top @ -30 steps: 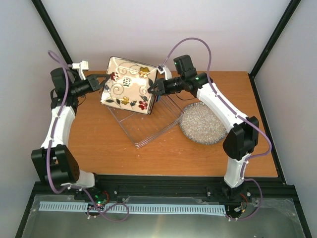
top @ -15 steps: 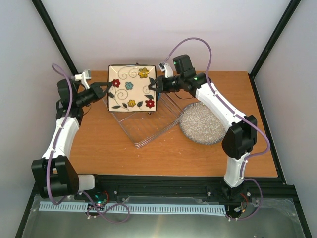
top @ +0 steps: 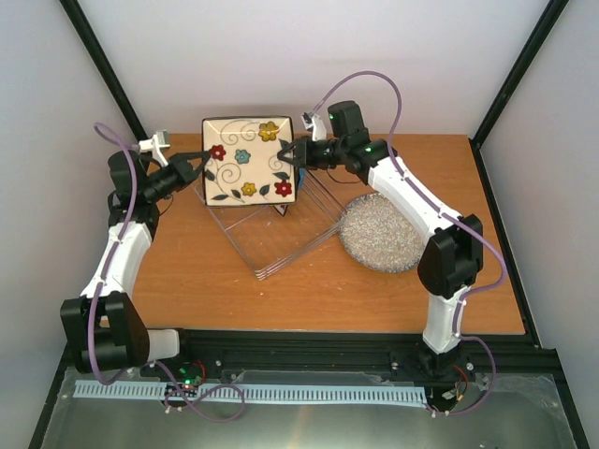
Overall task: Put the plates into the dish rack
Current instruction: Insert the plate into the dish rack.
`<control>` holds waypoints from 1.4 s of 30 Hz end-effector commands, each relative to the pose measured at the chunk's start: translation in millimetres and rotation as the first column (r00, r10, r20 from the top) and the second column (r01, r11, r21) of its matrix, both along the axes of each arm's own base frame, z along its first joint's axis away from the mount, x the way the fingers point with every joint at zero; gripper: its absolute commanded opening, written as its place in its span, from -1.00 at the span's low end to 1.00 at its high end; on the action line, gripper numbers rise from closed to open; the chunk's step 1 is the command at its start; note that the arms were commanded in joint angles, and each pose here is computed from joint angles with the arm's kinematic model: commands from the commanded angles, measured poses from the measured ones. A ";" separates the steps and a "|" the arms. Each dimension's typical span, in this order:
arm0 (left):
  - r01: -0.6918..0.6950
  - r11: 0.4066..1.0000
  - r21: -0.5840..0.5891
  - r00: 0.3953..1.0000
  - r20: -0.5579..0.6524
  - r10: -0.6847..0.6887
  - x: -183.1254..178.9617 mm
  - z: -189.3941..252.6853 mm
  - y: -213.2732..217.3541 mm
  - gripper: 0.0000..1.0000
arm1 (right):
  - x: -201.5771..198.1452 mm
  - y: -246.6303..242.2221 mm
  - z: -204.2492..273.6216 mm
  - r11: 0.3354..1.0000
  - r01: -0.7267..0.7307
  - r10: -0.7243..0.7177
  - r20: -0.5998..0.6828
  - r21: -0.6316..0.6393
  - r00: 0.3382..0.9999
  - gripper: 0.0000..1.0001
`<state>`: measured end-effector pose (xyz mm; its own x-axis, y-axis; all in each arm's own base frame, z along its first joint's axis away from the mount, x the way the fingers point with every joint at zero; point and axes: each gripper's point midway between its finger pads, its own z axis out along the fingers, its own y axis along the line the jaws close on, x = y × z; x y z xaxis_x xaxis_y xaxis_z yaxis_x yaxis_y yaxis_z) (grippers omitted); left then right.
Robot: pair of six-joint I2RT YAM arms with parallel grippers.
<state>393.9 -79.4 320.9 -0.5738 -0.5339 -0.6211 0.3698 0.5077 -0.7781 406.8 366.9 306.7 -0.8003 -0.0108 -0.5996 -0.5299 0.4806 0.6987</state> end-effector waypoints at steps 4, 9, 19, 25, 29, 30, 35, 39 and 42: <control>0.246 0.969 0.013 0.966 0.081 -0.247 -18.7 14.1 -53.5 -0.99 | -72.5 56.3 65.3 0.883 -0.404 0.381 0.140 0.238 0.914 -0.51; 0.252 0.968 0.017 0.964 0.082 -0.252 -15.2 13.8 -53.6 -0.99 | -83.3 58.0 66.1 0.858 -0.447 0.429 0.125 0.253 0.895 -0.41; 0.240 0.971 0.005 0.968 0.077 -0.240 -14.2 10.9 -52.8 -0.99 | -81.0 58.9 77.2 0.864 -0.423 0.398 0.146 0.274 0.906 -0.65; 0.240 0.971 0.010 0.968 0.070 -0.240 -14.6 10.2 -52.6 -0.99 | -75.2 62.3 98.9 0.876 -0.399 0.358 0.188 0.270 0.915 -0.94; 0.211 0.976 0.048 0.976 0.044 -0.213 -5.7 9.3 -49.0 -0.99 | -75.3 64.2 106.9 0.903 -0.381 0.339 0.215 0.198 0.916 -0.94; 0.199 0.978 0.061 0.979 0.036 -0.201 -2.0 9.7 -47.0 -0.98 | -74.0 63.6 99.7 0.916 -0.366 0.336 0.185 0.165 0.924 -0.94; 0.161 0.980 0.118 0.986 0.018 -0.164 13.3 13.8 -40.3 -0.71 | -72.4 55.4 110.4 0.940 -0.335 0.315 0.206 0.065 0.926 -0.94; 0.124 0.983 0.137 0.992 0.007 -0.126 20.3 13.2 -31.4 -0.33 | -66.6 45.2 115.6 0.963 -0.269 0.261 0.254 -0.004 0.931 -0.94; 0.090 0.987 0.135 0.996 -0.001 -0.090 25.1 12.7 -19.4 -0.04 | -60.4 36.1 120.3 0.977 -0.207 0.211 0.302 -0.045 0.930 -0.94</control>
<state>422.4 -88.3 318.8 -0.6129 -0.4392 -0.6568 0.3627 0.5822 -0.7277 402.1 378.6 375.9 -0.7106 -0.0978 -0.6967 -0.6355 0.5140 0.5761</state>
